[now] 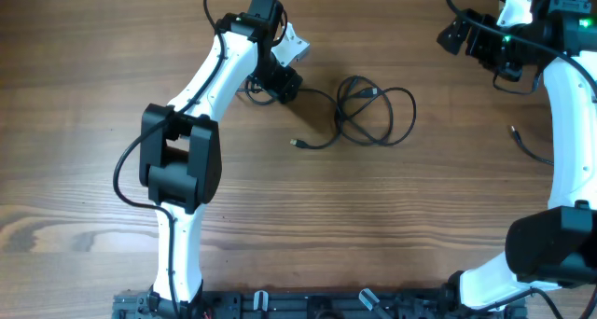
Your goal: Untangle cables
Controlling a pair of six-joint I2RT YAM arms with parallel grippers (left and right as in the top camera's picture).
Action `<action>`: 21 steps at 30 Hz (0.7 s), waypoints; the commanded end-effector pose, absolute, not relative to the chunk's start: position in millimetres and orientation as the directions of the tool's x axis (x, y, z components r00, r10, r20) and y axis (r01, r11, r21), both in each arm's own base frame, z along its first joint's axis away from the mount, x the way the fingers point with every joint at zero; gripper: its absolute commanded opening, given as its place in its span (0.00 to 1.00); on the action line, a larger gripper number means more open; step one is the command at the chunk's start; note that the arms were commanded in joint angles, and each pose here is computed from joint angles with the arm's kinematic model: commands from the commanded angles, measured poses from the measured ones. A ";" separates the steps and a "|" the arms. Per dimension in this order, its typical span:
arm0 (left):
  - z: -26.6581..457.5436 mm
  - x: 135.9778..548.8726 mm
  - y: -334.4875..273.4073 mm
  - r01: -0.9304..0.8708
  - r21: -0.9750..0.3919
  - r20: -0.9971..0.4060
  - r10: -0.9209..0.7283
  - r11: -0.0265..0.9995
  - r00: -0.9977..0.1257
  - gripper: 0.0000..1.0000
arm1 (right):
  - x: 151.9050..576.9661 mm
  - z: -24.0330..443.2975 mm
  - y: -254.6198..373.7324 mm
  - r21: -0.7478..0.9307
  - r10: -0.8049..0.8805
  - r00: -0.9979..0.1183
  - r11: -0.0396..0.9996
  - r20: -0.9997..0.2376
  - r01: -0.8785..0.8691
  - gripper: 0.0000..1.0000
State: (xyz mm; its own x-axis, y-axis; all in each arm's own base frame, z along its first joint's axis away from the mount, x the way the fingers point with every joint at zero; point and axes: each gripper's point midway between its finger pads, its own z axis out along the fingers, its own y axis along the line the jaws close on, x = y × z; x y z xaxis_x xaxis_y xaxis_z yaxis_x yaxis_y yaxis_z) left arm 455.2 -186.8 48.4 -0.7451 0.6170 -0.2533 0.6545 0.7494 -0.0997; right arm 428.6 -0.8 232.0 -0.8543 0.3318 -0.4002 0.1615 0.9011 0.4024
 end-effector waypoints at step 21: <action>336.3 444.3 -183.2 0.451 -0.139 -0.770 0.190 0.882 -0.609 0.04 | 435.6 226.1 20.9 0.394 0.293 -0.866 0.911 -0.405 0.123 1.00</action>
State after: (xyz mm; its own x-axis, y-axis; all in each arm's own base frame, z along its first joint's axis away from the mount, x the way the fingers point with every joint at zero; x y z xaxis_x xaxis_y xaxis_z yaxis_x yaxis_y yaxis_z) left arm 470.3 -176.4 270.7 -0.6896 0.2549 -0.6778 0.3973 0.9158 -0.0597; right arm 429.0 10.2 231.8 -0.8617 0.3076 -0.4035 0.1382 0.9075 0.3967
